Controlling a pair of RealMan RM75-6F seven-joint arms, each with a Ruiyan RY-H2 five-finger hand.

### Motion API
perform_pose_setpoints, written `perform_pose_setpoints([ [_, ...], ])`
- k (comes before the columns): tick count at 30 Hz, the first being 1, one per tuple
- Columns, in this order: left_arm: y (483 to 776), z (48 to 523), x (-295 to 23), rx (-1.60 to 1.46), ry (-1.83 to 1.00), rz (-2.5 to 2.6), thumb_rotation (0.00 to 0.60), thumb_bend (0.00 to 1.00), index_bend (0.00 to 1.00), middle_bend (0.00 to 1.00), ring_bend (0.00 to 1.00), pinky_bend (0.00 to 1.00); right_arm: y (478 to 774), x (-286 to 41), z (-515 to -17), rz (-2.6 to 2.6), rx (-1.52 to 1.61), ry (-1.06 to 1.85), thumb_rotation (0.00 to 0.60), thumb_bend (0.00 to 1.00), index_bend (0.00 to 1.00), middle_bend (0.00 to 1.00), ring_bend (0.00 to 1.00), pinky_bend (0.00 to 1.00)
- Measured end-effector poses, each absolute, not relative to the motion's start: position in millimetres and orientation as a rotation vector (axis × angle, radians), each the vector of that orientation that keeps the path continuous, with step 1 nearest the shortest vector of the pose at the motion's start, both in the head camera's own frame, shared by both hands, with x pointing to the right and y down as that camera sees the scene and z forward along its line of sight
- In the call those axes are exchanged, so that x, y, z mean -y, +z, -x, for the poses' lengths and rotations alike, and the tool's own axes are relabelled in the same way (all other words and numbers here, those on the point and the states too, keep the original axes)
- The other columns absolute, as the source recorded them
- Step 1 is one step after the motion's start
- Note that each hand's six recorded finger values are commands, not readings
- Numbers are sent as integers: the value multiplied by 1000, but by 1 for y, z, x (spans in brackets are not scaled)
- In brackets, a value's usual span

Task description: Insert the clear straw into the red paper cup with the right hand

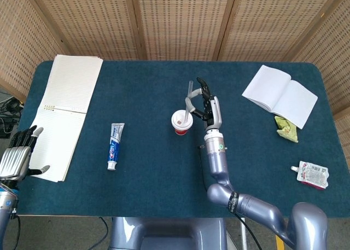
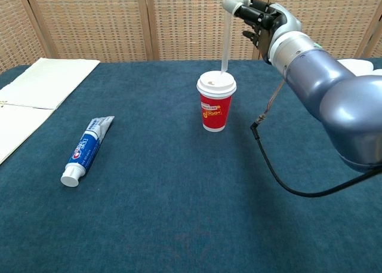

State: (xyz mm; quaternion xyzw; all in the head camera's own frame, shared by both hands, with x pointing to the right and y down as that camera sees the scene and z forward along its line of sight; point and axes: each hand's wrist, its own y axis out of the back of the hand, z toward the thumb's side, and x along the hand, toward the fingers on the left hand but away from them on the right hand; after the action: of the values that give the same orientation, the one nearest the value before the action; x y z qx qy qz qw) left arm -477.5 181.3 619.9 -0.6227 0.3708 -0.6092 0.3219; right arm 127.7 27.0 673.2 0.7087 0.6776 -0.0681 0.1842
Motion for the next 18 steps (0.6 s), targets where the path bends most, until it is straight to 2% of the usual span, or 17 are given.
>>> perform_pose_setpoints([
  [18, 624, 468, -184, -934, -1589, 1645, 600, 130, 0, 0, 0, 0, 680, -22, -129, -1980, -1917, -211, 600, 539, 630, 180, 0, 0],
])
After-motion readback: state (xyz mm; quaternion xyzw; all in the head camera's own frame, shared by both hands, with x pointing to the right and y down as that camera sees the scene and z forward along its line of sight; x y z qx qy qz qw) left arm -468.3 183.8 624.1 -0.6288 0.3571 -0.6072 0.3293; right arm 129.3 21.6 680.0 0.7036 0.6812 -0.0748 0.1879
